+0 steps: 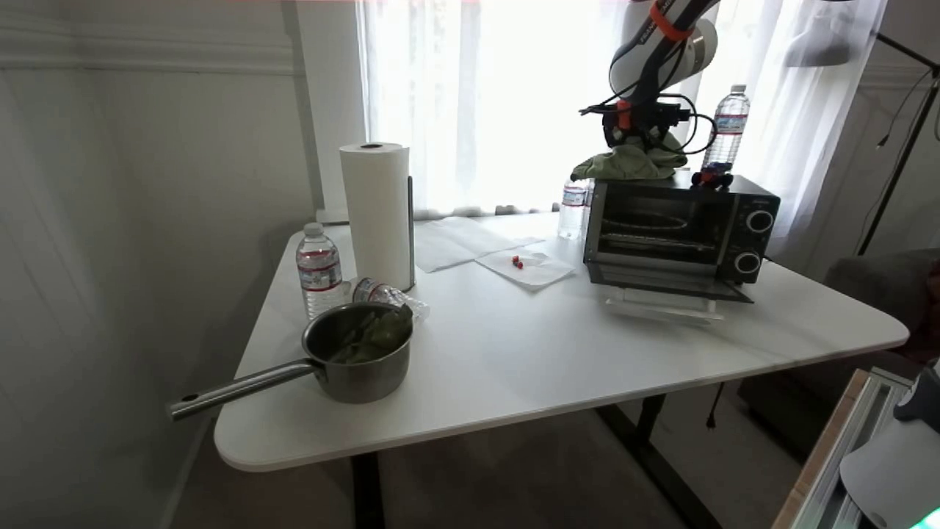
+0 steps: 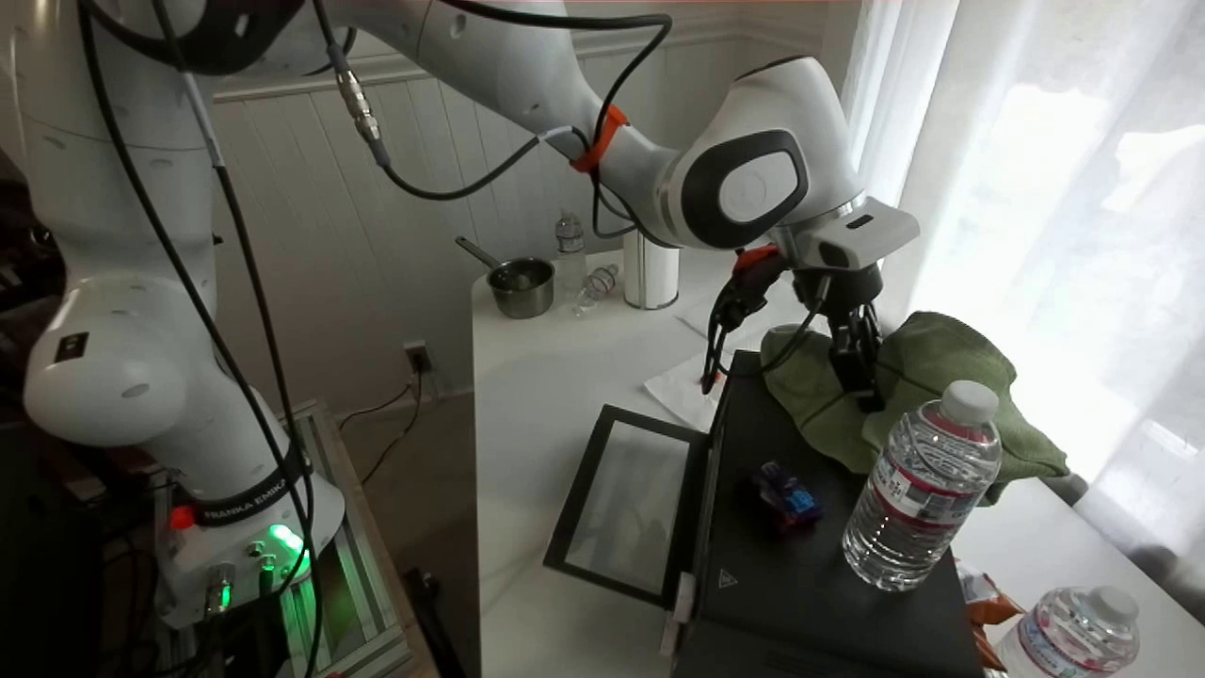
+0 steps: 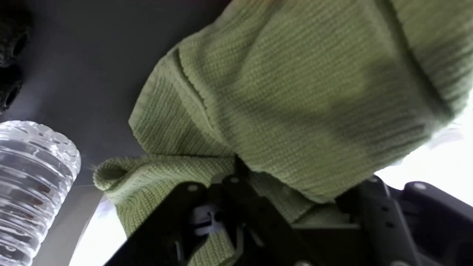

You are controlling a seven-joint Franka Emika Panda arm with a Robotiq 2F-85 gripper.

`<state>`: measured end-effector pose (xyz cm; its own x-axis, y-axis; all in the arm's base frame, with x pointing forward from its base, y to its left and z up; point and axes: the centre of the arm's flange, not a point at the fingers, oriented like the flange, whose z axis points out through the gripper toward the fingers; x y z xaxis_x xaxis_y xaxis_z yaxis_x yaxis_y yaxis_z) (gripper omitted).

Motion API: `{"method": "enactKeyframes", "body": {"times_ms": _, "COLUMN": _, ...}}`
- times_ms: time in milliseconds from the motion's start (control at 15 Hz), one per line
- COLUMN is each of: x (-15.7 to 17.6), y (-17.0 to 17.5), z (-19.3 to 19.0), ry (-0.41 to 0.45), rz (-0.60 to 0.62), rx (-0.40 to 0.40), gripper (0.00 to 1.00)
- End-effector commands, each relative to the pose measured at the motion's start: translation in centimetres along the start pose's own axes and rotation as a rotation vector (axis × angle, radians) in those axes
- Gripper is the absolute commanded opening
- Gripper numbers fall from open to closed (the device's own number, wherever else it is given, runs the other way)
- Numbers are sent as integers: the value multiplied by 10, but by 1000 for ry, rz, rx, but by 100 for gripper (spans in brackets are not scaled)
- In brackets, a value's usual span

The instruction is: Remove the towel from the microwave top and place it inside the microwave

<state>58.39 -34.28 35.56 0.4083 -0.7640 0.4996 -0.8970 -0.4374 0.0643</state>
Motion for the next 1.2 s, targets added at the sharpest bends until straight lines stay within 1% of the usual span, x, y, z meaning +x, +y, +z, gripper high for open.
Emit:
{"method": "enactKeyframes", "body": {"times_ms": 0, "x": -4, "y": -6, "z": -6, "ry": -7, "rz": 20, "rx": -35, "gripper": 24}}
{"method": "enactKeyframes", "body": {"times_ms": 67, "x": -5, "y": -5, "z": -9, "ry": -12, "rz": 24, "rx": -45, "gripper": 16}}
{"method": "enactKeyframes", "body": {"times_ms": 200, "x": -6, "y": -2, "z": -21, "ry": -16, "rz": 35, "rx": -61, "gripper": 4}}
{"method": "enactKeyframes", "body": {"times_ms": 267, "x": -6, "y": -1, "z": -28, "ry": -13, "rz": 52, "rx": -66, "gripper": 1}}
{"method": "enactKeyframes", "body": {"times_ms": 400, "x": -10, "y": 6, "z": -46, "ry": -2, "rz": 96, "rx": -83, "gripper": 0}}
{"method": "enactKeyframes", "body": {"times_ms": 467, "x": -11, "y": 9, "z": -57, "ry": 11, "rz": 114, "rx": -90, "gripper": 2}}
{"method": "enactKeyframes", "body": {"times_ms": 733, "x": -29, "y": 22, "z": -102, "ry": 85, "rz": 186, "rx": -55, "gripper": 2}}
{"method": "enactKeyframes", "body": {"times_ms": 1000, "x": -73, "y": 34, "z": -142, "ry": 150, "rz": 202, "rx": -34, "gripper": 2}}
{"method": "enactKeyframes", "body": {"times_ms": 1067, "x": -84, "y": 37, "z": -151, "ry": 171, "rz": 204, "rx": -23, "gripper": 2}}
{"method": "enactKeyframes", "body": {"times_ms": 1133, "x": -96, "y": 39, "z": -160, "ry": 198, "rz": 208, "rx": 5, "gripper": 2}}
